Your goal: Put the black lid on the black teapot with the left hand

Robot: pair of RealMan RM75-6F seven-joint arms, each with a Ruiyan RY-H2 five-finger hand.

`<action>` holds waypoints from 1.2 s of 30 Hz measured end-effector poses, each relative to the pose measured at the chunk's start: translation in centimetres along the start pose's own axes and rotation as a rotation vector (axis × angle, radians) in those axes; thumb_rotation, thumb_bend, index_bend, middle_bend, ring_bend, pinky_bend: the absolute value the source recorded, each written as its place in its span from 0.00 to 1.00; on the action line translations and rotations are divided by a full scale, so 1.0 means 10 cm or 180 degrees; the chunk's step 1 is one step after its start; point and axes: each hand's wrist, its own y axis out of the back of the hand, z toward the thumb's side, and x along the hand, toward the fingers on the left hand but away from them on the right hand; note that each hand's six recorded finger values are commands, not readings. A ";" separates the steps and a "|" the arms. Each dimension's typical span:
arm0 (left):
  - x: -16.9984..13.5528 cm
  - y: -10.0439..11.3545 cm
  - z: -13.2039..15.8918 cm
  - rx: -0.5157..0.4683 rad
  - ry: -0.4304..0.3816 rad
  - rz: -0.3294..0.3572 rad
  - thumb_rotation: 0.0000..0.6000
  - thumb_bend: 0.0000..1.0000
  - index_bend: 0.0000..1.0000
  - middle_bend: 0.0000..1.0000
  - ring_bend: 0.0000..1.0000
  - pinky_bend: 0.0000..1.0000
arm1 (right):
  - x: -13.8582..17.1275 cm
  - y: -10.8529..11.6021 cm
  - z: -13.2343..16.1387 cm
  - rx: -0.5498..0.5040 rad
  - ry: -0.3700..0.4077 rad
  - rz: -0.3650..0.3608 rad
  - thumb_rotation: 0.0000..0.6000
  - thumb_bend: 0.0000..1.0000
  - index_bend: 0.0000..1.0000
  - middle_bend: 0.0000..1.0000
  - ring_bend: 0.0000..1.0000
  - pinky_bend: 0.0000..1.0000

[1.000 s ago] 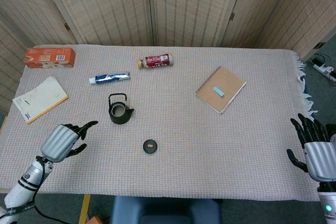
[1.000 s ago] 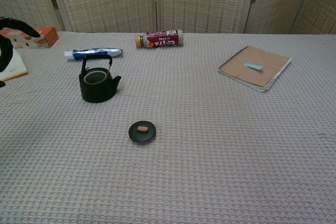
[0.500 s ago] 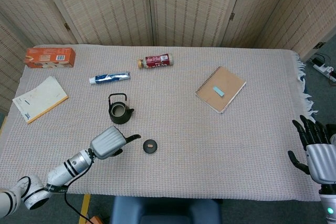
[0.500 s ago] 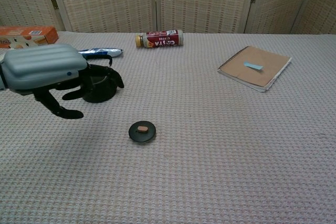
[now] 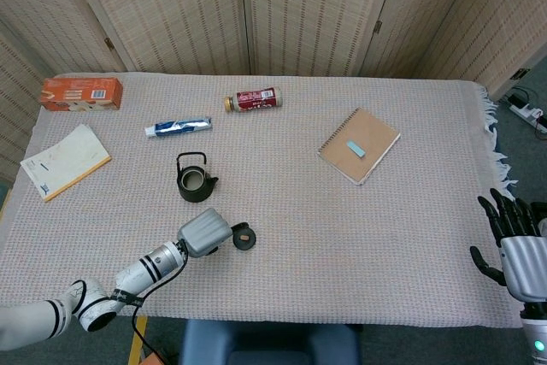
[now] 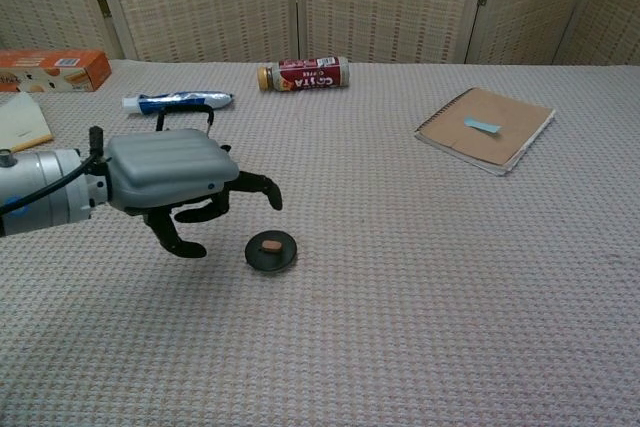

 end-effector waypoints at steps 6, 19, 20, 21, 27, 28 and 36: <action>0.15 -0.07 0.09 -0.0024 0.0015 -0.0173 1.00 0.22 0.19 0.86 0.86 0.84 | 0.01 -0.03 -0.03 -0.0041 -0.0034 0.0001 1.00 0.37 0.00 0.00 0.06 0.00; 0.33 -0.11 0.14 -0.0103 0.0099 -0.0236 1.00 0.23 0.23 0.87 0.87 0.84 | 0.02 -0.02 -0.08 -0.0072 -0.0047 -0.0049 1.00 0.37 0.00 0.00 0.06 0.00; 0.33 -0.11 0.14 -0.0108 0.0099 -0.0240 1.00 0.23 0.23 0.87 0.87 0.84 | 0.02 -0.02 -0.08 -0.0076 -0.0050 -0.0051 1.00 0.37 0.00 0.00 0.06 0.00; 0.33 -0.12 0.15 -0.0112 0.0100 -0.0245 1.00 0.23 0.23 0.87 0.87 0.84 | 0.02 -0.02 -0.09 -0.0079 -0.0053 -0.0054 1.00 0.37 0.00 0.00 0.06 0.00; 0.37 -0.13 0.16 -0.0130 0.0109 -0.0272 1.00 0.23 0.24 0.87 0.87 0.84 | 0.03 -0.01 -0.12 -0.0092 -0.0070 -0.0087 1.00 0.37 0.00 0.00 0.06 0.00; 0.37 -0.14 0.16 -0.0140 0.0115 -0.0282 1.00 0.23 0.24 0.87 0.87 0.84 | 0.04 -0.01 -0.12 -0.0094 -0.0075 -0.0089 1.00 0.37 0.00 0.00 0.06 0.00; 0.41 -0.19 0.13 -0.0201 0.0176 -0.0292 1.00 0.24 0.28 0.87 0.87 0.84 | 0.04 -0.01 -0.14 -0.0101 -0.0091 -0.0083 1.00 0.37 0.00 0.00 0.06 0.00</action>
